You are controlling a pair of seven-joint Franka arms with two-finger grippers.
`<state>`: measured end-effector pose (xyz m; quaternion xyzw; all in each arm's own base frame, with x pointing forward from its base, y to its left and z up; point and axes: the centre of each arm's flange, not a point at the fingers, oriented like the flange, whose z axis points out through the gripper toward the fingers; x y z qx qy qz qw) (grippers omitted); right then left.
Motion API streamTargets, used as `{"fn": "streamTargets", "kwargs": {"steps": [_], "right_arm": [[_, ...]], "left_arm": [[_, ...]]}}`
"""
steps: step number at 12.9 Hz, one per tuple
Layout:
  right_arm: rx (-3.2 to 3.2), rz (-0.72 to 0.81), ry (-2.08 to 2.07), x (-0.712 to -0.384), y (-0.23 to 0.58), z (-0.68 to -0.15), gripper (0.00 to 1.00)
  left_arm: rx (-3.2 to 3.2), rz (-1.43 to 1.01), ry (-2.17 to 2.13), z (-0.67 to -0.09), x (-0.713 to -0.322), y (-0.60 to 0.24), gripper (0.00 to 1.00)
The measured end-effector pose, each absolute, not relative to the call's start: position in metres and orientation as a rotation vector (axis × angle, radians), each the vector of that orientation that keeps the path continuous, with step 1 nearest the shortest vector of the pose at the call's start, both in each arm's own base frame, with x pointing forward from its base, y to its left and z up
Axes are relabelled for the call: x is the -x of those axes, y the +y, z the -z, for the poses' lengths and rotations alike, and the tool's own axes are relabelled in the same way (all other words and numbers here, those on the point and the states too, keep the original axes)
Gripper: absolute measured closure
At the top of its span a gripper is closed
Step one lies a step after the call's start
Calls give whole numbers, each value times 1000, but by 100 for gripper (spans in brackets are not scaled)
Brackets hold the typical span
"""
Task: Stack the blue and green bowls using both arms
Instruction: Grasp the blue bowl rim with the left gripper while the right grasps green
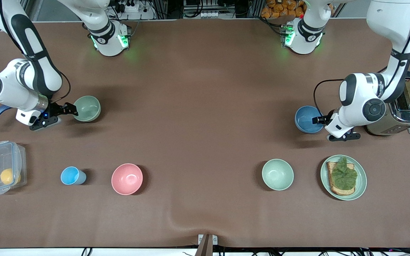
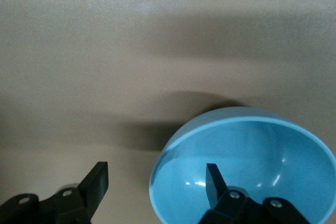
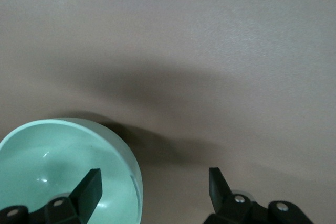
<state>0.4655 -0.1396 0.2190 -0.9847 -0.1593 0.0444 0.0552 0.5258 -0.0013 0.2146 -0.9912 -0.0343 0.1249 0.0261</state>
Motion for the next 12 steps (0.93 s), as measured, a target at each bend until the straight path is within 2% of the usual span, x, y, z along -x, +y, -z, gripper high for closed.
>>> {"fn": "streamTargets", "kwargs": {"steps": [1,2,3,4,5,7,8,9,10,12], "right_arm": [[2984,-144,-485,-463,-138,-216,13],[2980,-152,-487,-461,-136,-214,14],[2976,-157,-484,-459,-136,-213,23],[2973,-157,-483,-458,-135,-212,27],[2968,-152,-487,-457,-135,-211,29],[2959,-149,-486,-456,-135,-210,53],[2954,-149,-481,-455,-134,-208,61],[2951,-150,-481,-454,-134,-207,63],[2949,-149,-479,-454,-134,-205,70],[2943,-145,-481,-454,-134,-205,96]], "left_arm": [[3064,-385,-106,-214,-526,-1,24],[3064,-384,-105,-214,-526,-2,25],[3064,-383,-104,-214,-526,-2,34],[3064,-382,-102,-214,-527,-3,35],[3065,-382,-98,-214,-527,-4,44],[3063,-395,-85,-208,-527,-9,70],[3063,-400,-79,-205,-528,-11,80],[3064,-399,-69,-206,-529,-13,90],[3067,-389,-58,-210,-531,-14,92],[3073,-367,-41,-215,-538,-15,92]]}}
